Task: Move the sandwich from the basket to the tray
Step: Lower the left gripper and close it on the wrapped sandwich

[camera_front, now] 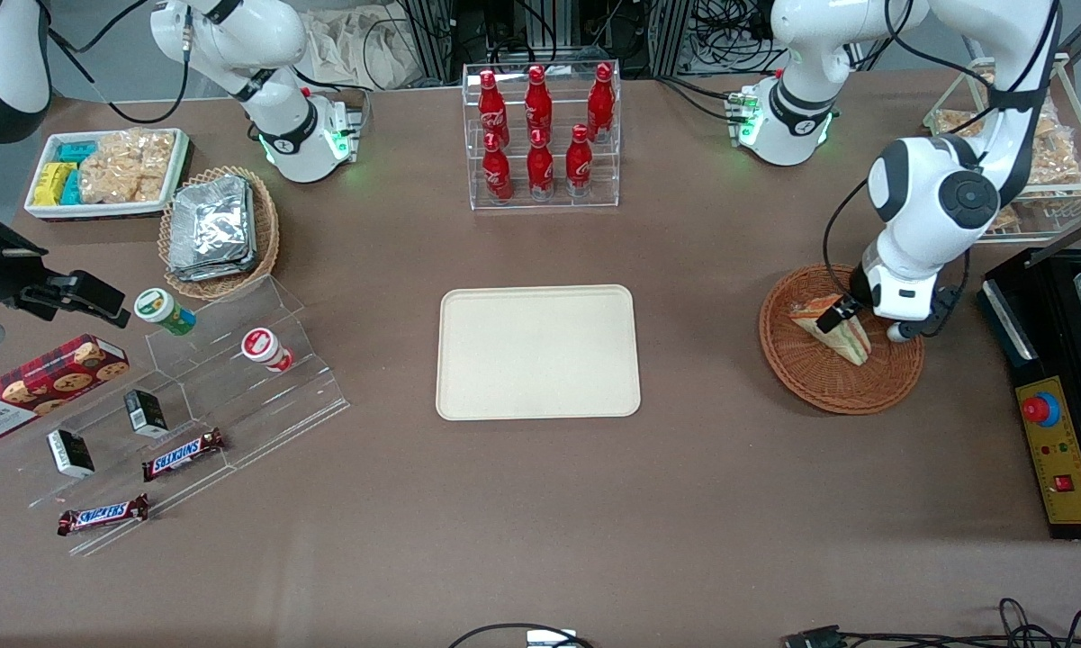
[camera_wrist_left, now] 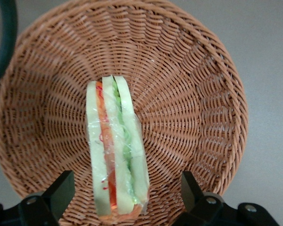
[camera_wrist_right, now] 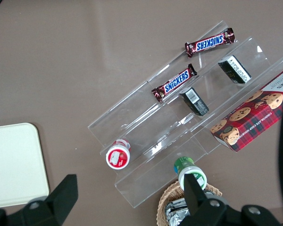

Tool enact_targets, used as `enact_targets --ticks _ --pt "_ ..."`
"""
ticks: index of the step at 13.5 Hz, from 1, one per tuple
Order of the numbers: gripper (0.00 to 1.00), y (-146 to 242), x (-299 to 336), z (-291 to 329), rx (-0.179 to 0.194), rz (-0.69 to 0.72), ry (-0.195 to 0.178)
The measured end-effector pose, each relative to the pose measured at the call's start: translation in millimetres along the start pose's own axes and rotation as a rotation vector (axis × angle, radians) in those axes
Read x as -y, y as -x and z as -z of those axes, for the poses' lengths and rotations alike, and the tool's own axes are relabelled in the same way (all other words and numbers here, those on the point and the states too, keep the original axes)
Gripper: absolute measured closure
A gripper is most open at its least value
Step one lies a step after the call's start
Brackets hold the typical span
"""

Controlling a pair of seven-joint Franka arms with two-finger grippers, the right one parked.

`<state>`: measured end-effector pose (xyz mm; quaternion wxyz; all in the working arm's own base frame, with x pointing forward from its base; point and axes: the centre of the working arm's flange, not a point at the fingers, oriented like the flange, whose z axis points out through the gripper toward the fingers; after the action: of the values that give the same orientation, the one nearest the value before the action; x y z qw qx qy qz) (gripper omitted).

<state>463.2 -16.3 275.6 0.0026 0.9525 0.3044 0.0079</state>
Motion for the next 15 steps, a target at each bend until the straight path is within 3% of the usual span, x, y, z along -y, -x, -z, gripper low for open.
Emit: enact_targets --ticks 12,14,15 --pt "0.02 8.1 8.1 -46.1 0.009 0.011 0.01" --pt "0.06 7.9 8.8 -49.2 0.008 0.002 0.005" --pt "0.14 7.5 9.1 -49.2 0.005 -0.005 0.002"
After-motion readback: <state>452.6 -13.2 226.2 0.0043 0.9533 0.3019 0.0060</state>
